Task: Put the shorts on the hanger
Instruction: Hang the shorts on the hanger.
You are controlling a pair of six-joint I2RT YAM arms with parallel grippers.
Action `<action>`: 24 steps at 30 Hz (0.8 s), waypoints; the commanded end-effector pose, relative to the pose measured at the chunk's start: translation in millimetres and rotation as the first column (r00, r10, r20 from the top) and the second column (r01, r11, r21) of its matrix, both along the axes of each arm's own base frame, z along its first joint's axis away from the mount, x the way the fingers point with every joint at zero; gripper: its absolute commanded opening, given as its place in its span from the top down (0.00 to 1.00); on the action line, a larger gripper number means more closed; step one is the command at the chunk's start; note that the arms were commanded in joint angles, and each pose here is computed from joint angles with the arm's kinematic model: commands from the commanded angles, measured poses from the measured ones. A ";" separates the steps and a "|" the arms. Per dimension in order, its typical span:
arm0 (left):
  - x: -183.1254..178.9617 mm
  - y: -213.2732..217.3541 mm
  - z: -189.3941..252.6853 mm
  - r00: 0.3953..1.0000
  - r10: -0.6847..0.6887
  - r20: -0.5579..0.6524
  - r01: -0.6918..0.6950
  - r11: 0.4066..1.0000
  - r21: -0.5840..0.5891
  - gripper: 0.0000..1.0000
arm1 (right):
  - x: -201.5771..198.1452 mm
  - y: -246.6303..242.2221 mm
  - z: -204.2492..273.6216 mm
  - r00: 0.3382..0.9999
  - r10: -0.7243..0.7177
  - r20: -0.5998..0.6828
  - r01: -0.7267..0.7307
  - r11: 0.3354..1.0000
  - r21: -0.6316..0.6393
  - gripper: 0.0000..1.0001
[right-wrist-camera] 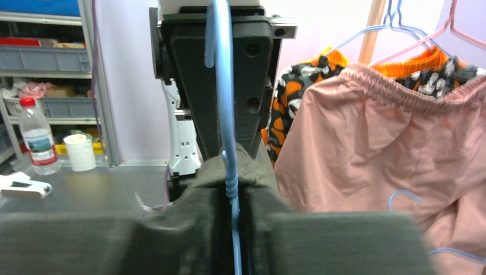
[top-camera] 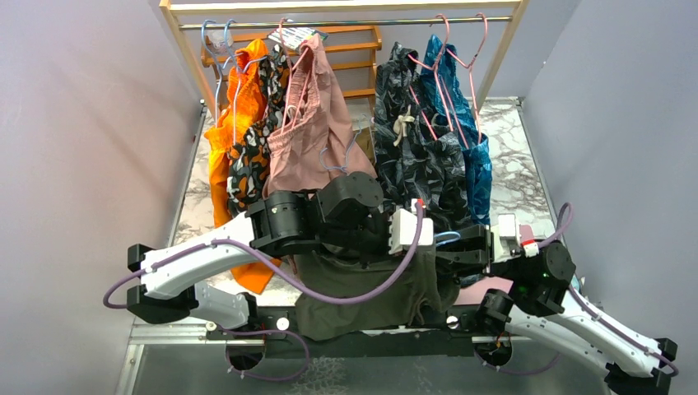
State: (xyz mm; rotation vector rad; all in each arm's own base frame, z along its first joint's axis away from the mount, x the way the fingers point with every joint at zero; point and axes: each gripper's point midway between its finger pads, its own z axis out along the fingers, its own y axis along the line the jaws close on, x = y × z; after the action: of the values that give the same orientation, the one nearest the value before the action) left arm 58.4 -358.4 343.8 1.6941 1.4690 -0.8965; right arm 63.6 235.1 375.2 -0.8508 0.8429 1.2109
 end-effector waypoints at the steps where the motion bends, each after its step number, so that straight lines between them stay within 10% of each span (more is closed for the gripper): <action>1: 13.3 7.8 2.1 0.995 0.084 0.055 -0.081 0.995 -0.051 1.00 | -1.1 -13.0 32.6 0.999 -0.042 0.015 0.041 0.998 0.037 0.63; 13: 37.3 62.9 39.8 0.937 0.339 0.078 -0.299 0.899 -0.320 1.00 | 27.0 -41.1 32.2 0.952 -0.256 -0.167 0.244 0.966 -0.089 0.31; 24: 37.7 111.0 96.0 0.905 0.423 0.053 -0.340 0.791 -0.508 1.00 | 57.4 -64.3 -3.8 0.768 -0.467 -0.438 0.381 0.883 -0.273 0.03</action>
State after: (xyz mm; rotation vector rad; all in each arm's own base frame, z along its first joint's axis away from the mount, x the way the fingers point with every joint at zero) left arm 91.6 -262.3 377.2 1.1965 1.3924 -0.7472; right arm 106.1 180.7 402.9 -0.5513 1.2777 1.0124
